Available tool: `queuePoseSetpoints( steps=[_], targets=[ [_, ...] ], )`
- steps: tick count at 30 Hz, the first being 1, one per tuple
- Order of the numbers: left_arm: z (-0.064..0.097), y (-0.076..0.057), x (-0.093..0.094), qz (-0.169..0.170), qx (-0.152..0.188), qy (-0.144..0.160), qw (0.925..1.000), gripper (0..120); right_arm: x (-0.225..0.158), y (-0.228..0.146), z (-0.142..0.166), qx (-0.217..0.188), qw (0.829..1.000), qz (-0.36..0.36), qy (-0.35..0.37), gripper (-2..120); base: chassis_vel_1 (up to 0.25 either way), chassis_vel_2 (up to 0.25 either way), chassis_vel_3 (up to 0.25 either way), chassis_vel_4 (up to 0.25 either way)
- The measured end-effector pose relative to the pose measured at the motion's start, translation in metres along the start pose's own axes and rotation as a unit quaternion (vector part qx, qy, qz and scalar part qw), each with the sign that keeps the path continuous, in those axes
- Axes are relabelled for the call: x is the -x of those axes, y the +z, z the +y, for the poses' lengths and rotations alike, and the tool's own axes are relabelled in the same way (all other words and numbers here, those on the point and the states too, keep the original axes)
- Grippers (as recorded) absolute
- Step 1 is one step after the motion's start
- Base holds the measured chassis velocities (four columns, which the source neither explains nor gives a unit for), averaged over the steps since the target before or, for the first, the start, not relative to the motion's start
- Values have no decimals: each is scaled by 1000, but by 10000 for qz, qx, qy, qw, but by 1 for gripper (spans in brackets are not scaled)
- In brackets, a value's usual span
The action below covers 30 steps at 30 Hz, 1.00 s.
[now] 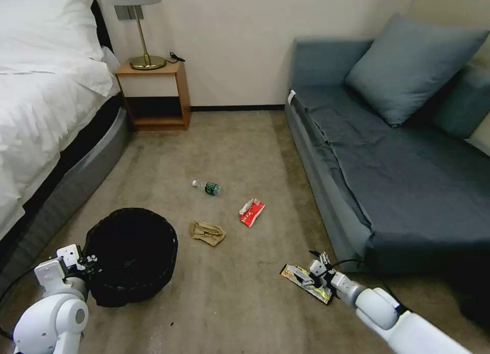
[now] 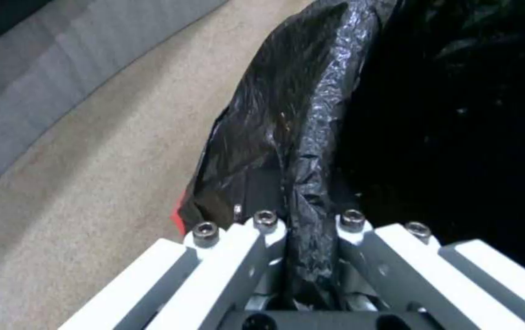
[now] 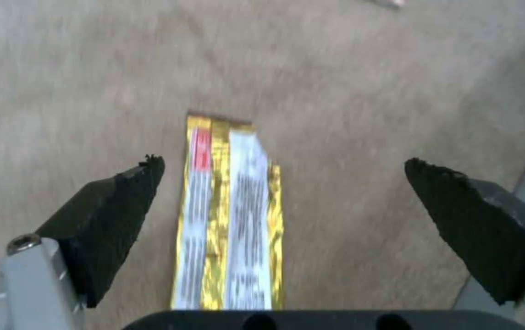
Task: Pick up the trash bin, then pick up the garbage on the floor and place it into the trash bin.
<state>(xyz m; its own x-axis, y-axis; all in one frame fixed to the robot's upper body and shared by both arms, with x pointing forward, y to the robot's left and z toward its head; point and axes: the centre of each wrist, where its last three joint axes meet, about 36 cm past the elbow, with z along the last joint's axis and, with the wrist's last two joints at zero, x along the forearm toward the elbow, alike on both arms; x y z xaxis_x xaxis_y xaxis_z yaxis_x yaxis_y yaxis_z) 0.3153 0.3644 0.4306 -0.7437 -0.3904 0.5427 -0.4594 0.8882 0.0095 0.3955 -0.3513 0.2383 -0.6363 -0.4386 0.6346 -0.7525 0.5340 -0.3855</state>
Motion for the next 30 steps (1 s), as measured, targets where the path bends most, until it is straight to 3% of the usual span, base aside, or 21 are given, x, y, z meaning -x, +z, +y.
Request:
queuePoseSetpoints(
  steps=[9,25,30],
  targets=[
    [0,5,2,10,28,-34,10000,3,5,36,8,-129,9992,262,-291,100,0,0,0,0],
    [1,7,0,-10,35,-48,10000,3,9,56,3,-77,9991,377,-164,100,0,0,0,0],
    [1,6,0,-30,32,-45,10000,3,10,60,4,-71,9992,363,-151,93,0,0,0,0]
  ],
)
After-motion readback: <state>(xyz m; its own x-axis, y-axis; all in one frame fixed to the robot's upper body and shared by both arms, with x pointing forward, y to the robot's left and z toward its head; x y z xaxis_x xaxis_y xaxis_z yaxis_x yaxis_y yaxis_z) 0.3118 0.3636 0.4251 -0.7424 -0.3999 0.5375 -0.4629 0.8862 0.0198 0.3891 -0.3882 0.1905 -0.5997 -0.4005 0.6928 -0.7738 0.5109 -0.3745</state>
